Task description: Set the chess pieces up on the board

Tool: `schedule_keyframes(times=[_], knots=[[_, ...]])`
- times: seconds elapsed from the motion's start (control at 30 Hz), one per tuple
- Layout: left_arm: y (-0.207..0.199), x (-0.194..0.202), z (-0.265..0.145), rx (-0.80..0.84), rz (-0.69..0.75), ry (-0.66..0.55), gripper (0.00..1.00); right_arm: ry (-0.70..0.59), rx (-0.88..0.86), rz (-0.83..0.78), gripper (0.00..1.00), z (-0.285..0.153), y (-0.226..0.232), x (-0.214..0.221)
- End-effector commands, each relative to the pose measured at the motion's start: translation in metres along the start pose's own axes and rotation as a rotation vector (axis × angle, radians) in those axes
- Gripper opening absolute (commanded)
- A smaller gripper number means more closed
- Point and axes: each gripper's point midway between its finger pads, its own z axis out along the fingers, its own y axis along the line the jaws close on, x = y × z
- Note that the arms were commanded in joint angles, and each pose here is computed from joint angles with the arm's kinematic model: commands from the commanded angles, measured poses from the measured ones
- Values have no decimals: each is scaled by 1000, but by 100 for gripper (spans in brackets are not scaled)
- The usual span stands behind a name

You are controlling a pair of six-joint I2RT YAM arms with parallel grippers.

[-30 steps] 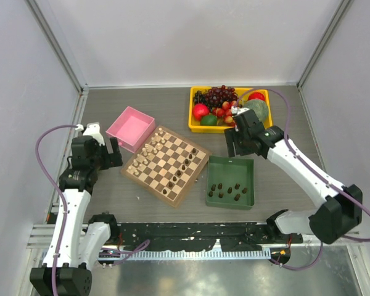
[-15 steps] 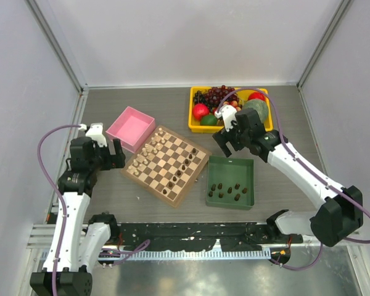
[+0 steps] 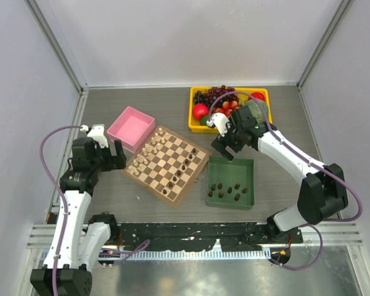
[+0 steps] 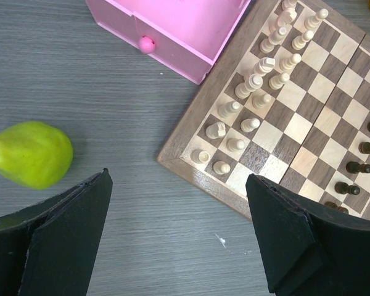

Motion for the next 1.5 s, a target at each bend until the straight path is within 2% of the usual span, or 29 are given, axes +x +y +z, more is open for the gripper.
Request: schedule_keyframes(times=[0.0,0.43,0.77,1.47], knots=[[0,-7,2,-3,4,-23,99,-52,-53,-52,96,-7,-2,-25],[5,-5,4,-27,8,-9,99,-12,-302,10,88,16,39,-19],[6,-5,5,-32,6,-7,99,26,-269,61,82,39,35,-8],[8,-5,4,-40,9,-6,99,75,-247,117,63,60,38,10]])
